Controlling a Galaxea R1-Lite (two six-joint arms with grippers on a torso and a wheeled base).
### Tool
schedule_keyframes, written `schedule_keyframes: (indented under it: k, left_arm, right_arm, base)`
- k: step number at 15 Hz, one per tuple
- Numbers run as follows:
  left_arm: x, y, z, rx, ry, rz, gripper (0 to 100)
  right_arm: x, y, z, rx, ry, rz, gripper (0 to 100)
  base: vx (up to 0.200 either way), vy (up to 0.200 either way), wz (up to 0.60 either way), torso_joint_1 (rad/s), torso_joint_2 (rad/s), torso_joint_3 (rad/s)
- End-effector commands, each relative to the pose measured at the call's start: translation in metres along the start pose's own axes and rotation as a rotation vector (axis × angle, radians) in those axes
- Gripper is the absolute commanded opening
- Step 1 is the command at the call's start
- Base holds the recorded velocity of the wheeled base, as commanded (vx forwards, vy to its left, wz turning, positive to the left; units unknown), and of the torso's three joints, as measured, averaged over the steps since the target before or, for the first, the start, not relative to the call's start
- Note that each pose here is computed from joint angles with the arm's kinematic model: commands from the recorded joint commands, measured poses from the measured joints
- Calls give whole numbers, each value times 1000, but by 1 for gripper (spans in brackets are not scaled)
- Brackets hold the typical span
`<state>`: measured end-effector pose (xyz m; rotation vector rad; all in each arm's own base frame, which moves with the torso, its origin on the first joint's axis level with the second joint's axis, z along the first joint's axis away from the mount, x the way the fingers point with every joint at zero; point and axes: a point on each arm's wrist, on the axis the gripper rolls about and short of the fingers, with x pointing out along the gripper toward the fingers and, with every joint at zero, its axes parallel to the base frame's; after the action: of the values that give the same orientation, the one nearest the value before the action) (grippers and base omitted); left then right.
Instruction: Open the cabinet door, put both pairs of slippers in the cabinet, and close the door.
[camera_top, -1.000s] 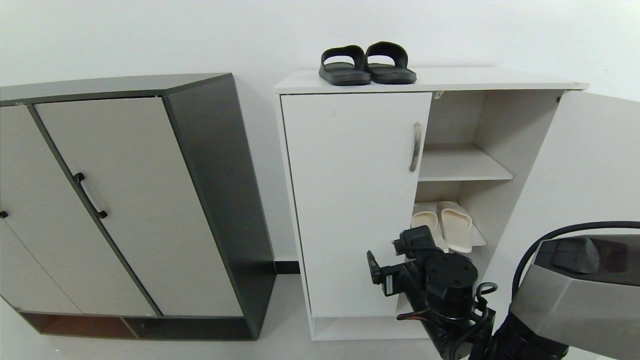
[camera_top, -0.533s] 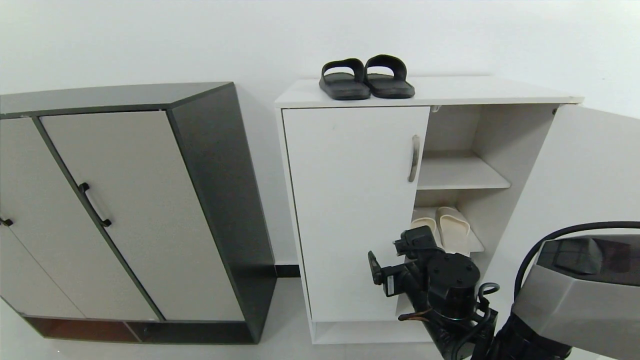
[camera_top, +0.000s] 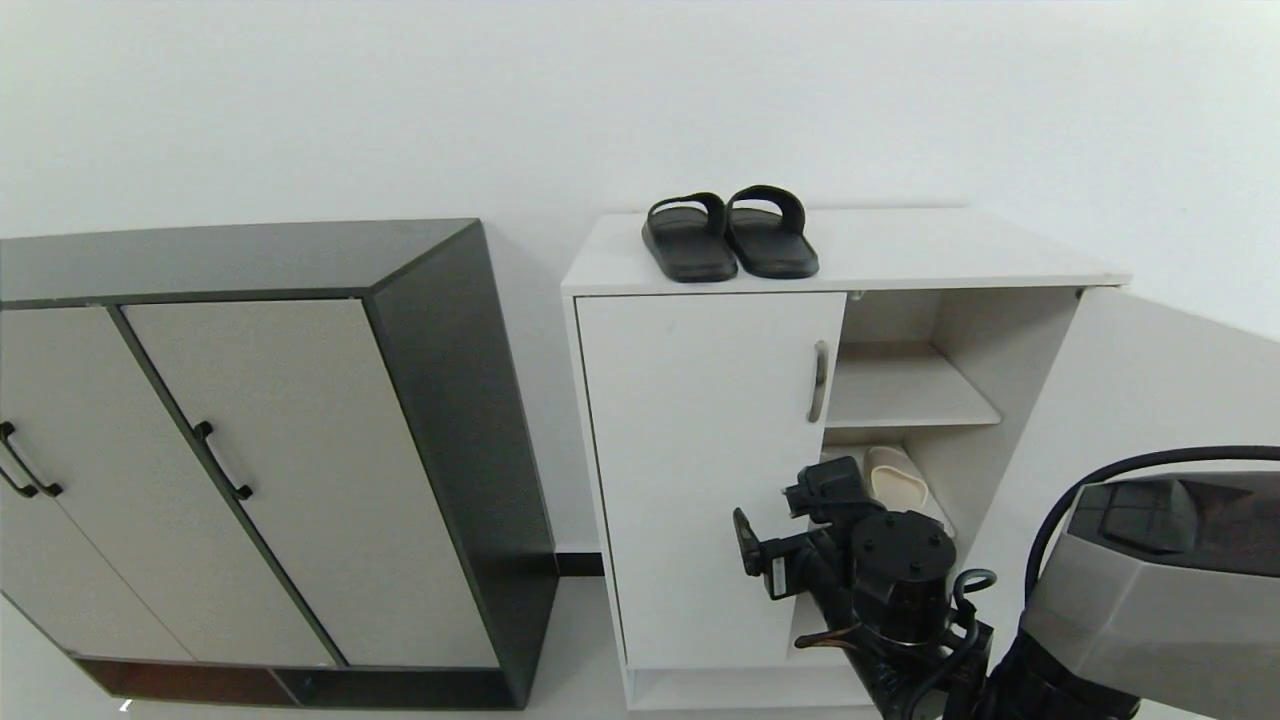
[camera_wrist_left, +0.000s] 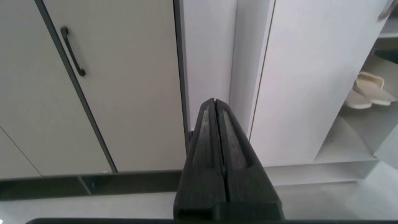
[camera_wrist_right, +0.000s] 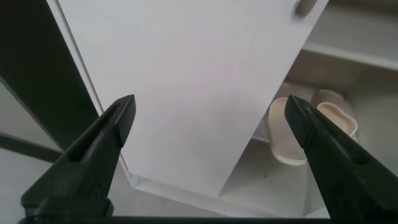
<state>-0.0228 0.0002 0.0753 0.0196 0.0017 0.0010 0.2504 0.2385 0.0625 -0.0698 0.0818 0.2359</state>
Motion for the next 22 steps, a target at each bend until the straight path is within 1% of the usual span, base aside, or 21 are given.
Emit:
schedule_keyframes:
  k: [1, 13, 15, 16, 17, 19, 20, 21, 22]
  left_arm:
    - [0, 0, 0, 0, 1, 0, 0]
    - [0, 0, 0, 3, 1, 0, 0]
    - [0, 0, 0, 3, 1, 0, 0]
    - [0, 0, 0, 3, 1, 2, 0]
    - [0, 0, 0, -1, 1, 2, 0]
    - [0, 0, 0, 3, 1, 0, 0]
    - [0, 0, 0, -1, 1, 2, 0]
    - [0, 0, 0, -1, 1, 2, 0]
    - [0, 0, 0, -1, 1, 2, 0]
  right_arm:
    - [0, 0, -1, -2, 2, 0, 100]
    - [0, -2, -6, -12, 19, -3, 100]
    - [-2, -3, -8, -33, 28, -2, 100]
    - [-4, -4, -10, -41, 36, 1, 100]
    - [-8, -5, -11, -54, 22, 36, 100]
    - [-13, -10, -16, -86, 13, 53, 100]
    - [-18, -15, -4, -107, -14, 59, 100]
    - [-24, -16, 7, -121, 9, 67, 100]
    - [-33, -15, 26, -134, 37, 87, 100]
  base:
    - [0, 0, 0, 144, -481, -325]
    - [0, 0, 0, 195, -507, -315]
    - [0, 0, 0, 237, -554, -322]
    - [0, 0, 0, 159, -354, -198]
    - [0, 0, 0, 90, -203, -100]
    - [0, 0, 0, 46, -83, -49]
    - [0, 0, 0, 0, 0, 0]
    - [0, 0, 0, 0, 0, 0]
    - [0, 0, 0, 0, 0, 0]
